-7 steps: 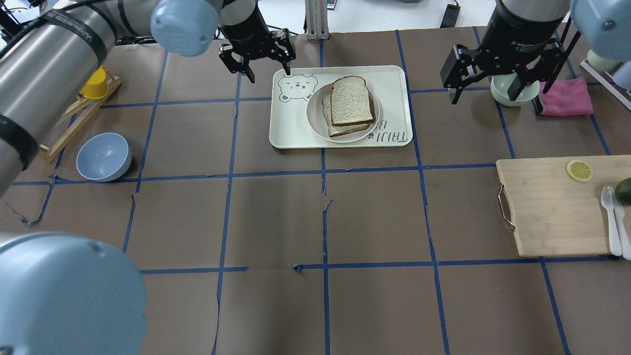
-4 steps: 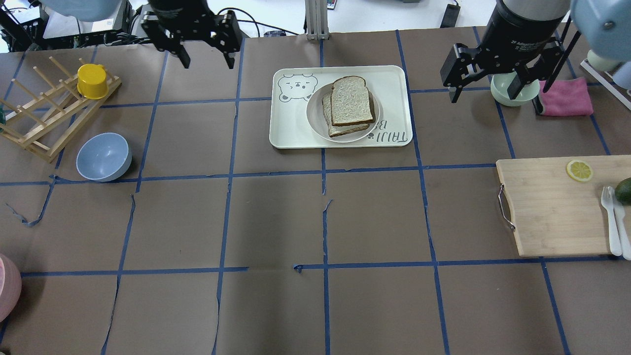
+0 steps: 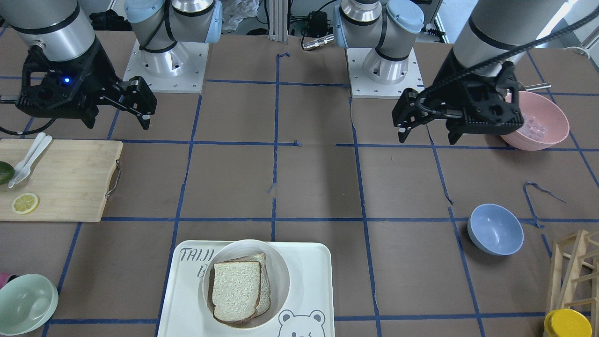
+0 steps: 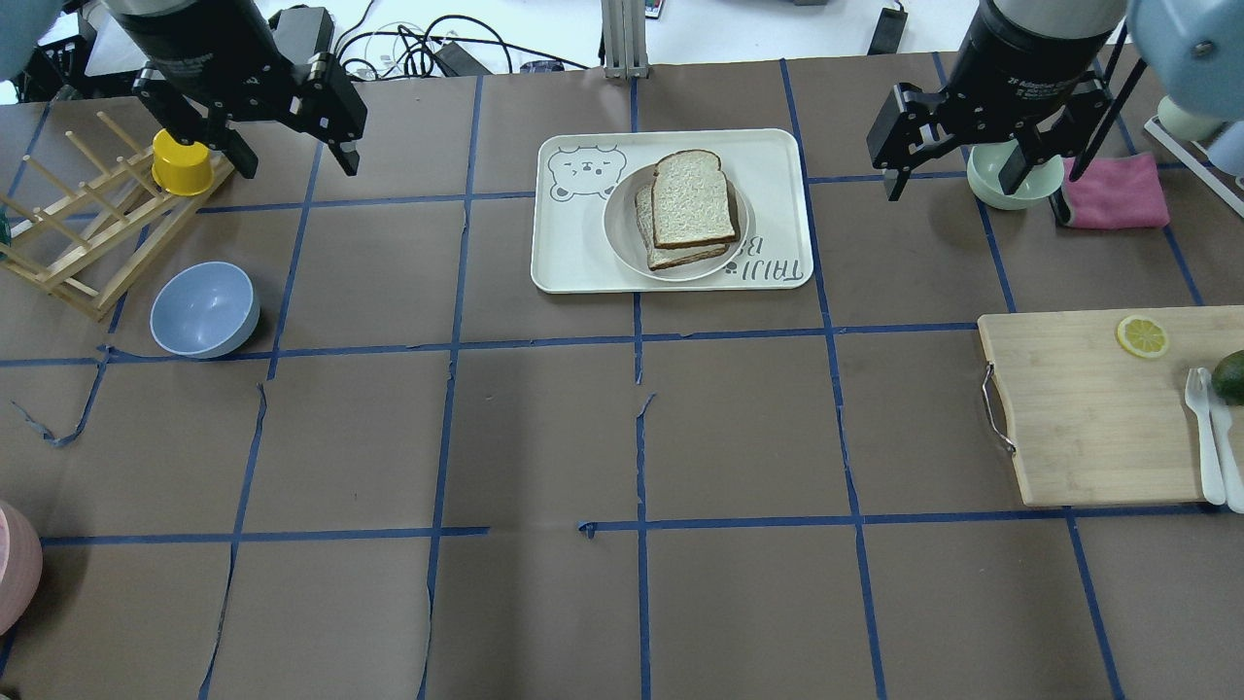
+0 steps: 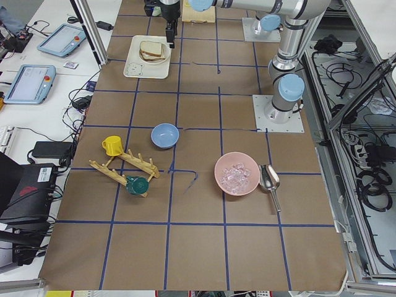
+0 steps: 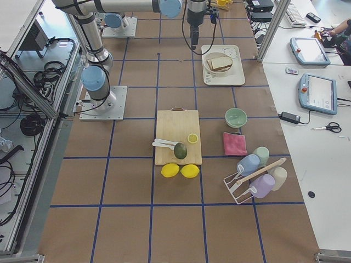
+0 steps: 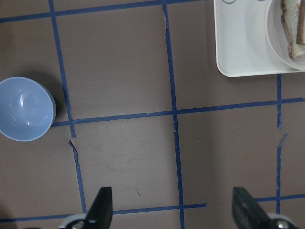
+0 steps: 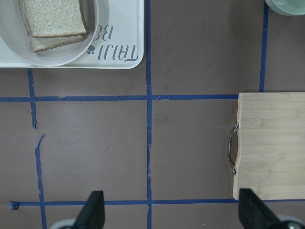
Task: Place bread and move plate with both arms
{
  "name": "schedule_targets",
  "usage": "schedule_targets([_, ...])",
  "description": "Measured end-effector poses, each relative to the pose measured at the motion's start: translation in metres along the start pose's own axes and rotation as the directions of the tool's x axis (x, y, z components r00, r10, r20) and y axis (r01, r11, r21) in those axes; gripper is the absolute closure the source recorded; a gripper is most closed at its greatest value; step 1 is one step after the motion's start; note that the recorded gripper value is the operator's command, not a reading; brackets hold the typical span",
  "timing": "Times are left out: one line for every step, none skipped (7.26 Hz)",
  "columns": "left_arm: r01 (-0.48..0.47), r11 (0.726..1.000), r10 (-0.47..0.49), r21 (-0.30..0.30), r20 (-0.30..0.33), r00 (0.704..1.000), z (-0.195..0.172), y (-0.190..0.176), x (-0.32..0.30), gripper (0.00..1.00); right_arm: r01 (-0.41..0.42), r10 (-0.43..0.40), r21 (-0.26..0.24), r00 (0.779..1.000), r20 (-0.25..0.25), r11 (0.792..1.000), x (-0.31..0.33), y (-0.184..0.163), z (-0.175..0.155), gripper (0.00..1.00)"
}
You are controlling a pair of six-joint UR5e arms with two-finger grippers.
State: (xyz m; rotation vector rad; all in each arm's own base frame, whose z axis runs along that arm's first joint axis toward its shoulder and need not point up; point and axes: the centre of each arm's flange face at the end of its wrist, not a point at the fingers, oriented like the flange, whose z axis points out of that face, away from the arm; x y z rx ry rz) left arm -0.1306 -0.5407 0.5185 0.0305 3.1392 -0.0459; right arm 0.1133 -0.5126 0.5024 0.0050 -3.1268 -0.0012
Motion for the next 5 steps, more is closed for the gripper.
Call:
schedule_targets([-0.015, 0.999, 0.015, 0.030, 0.003, 1.000, 0.0018, 0.0065, 0.0209, 0.00, 0.000, 0.000, -0.001, 1.000, 0.002, 1.000, 0.0000, 0.0004, -0.0003, 0.00])
schedule_targets([-0.022, 0.999, 0.022, 0.046, 0.003, 1.000, 0.0009, 0.0101, 0.0270, 0.00, 0.000, 0.000, -0.002, 1.000, 0.001, 1.000, 0.0003, 0.0006, -0.0004, 0.00])
schedule_targets([-0.021, 0.998, 0.021, 0.055, 0.002, 1.000, -0.0013, 0.0116, 0.0252, 0.00, 0.000, 0.000, -0.002, 1.000, 0.000, 1.000, 0.0005, 0.0008, -0.0005, 0.00])
schedule_targets([-0.018, 0.998, 0.018, 0.060, 0.001, 1.000, -0.0028, 0.0122, 0.0224, 0.00, 0.000, 0.000, -0.002, 1.000, 0.000, 1.000, 0.0004, 0.0008, -0.0005, 0.00])
schedule_targets([-0.012, 0.998, 0.012, 0.062, 0.001, 1.000, -0.0034, 0.0112, 0.0181, 0.00, 0.001, -0.001, -0.003, 1.000, 0.000, 1.000, 0.0001, 0.0010, -0.0005, 0.00])
